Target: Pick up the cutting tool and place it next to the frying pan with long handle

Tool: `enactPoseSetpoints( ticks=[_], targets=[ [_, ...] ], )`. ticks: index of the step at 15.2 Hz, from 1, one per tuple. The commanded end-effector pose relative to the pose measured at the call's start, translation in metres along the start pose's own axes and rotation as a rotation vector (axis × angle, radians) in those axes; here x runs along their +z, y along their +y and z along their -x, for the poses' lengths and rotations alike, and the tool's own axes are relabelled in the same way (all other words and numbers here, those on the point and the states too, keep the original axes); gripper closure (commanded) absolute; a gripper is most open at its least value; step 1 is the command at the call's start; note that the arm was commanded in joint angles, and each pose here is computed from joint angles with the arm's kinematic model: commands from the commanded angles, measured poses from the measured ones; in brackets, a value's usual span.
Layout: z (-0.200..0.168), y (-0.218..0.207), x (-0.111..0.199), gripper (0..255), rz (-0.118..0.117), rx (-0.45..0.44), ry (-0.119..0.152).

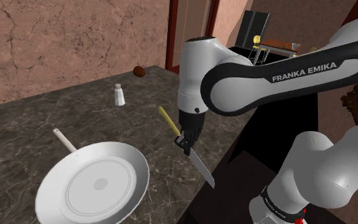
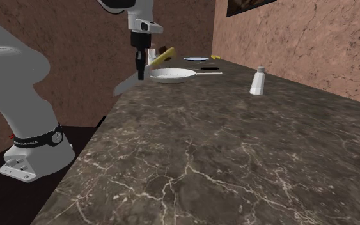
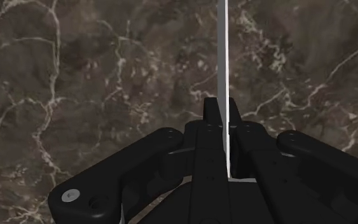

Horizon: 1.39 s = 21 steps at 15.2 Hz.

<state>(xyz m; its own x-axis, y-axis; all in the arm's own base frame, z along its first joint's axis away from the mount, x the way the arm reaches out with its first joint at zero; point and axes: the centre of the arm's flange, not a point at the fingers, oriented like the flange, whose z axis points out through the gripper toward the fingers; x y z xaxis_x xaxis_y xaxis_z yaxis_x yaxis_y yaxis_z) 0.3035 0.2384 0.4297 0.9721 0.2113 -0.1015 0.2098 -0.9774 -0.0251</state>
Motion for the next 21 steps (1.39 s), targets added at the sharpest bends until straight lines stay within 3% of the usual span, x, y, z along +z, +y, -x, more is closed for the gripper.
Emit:
enactPoseSetpoints(
  ticks=[1, 5, 13, 14, 19, 21],
  targets=[
    [-0.002, 0.001, 0.011, 255, 0.0, 0.0, 0.0],
    [-0.004, 0.002, 0.035, 255, 0.0, 0.0, 0.0],
    [-0.004, 0.002, 0.035, 255, 0.0, 0.0, 0.0],
    [-0.004, 0.002, 0.035, 0, 0.0, 0.0, 0.0],
    [-0.004, 0.002, 0.035, 0, 0.0, 0.0, 0.0],
    [-0.004, 0.002, 0.009, 0, 0.0, 0.0, 0.0]
  ],
)
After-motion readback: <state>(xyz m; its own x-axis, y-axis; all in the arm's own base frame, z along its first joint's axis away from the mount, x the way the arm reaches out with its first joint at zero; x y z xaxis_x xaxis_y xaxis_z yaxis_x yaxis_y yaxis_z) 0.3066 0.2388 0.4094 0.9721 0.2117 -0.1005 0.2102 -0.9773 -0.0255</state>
